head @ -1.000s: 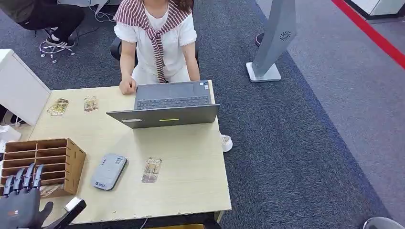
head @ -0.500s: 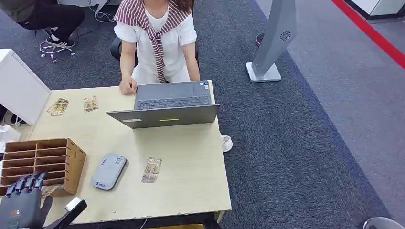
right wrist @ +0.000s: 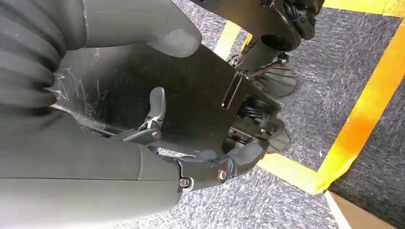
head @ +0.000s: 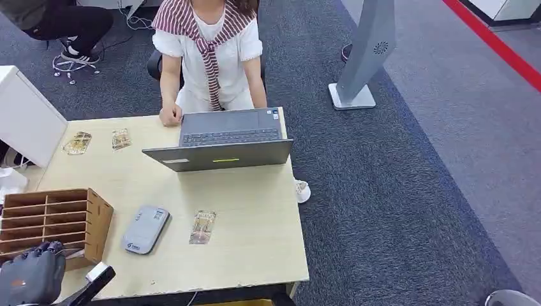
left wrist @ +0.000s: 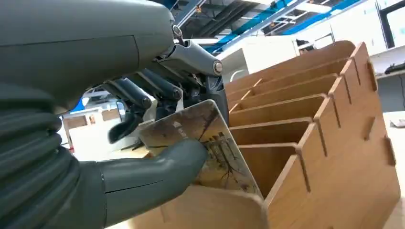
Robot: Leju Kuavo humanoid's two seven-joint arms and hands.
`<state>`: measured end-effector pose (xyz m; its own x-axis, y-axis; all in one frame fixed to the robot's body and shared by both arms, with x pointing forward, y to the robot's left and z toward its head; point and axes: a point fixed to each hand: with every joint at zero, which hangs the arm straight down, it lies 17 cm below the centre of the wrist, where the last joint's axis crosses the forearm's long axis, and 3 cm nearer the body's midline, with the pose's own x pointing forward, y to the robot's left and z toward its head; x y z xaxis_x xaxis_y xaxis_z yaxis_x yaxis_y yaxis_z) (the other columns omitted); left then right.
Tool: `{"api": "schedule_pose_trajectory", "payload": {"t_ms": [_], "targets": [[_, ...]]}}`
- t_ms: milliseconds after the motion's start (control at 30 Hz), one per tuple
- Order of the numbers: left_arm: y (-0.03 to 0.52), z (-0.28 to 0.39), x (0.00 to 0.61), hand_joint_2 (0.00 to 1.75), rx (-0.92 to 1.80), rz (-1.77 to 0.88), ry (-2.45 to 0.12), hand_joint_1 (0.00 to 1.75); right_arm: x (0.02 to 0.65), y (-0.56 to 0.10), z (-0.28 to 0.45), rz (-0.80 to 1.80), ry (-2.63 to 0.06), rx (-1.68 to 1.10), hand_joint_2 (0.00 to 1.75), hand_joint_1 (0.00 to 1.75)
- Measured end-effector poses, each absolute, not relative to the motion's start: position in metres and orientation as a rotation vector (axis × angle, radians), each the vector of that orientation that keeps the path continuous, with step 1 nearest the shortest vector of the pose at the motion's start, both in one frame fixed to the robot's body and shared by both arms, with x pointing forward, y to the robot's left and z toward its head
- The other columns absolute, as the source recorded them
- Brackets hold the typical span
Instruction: Pass the card to the sensor for recognition and then transmit it.
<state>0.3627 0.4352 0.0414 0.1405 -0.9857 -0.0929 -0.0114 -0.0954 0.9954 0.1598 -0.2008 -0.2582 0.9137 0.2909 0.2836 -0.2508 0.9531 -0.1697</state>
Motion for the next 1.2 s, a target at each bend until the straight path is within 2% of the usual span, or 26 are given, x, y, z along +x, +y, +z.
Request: {"api": "schedule_pose_trajectory", "payload": {"t_ms": [400,533,800,1200], "targets": [[0.417,0.063,0.36,1.75,1.345,-1.101,-1.19,1.75,0.159,-0.201,-0.258,0.257,-0.306,-0.13,1.75,0.0],[0.389,0.103,0.359,1.75,1.372,-1.078,-1.321,1.75,0.159,-0.202,-0.259,0.241,-0.302,-0.13,1.75,0.0],[0.363,0.139,0.352,1.75,1.392,-1.056,-1.444,1.75,0.159,-0.202,-0.259,0.235,-0.302,-0.13,1.75,0.0],[0.286,0.245,0.328,1.75,1.497,-1.023,-1.822,1.75,0.159,-0.203,-0.259,0.213,-0.303,-0.13,1.75,0.0]]}}
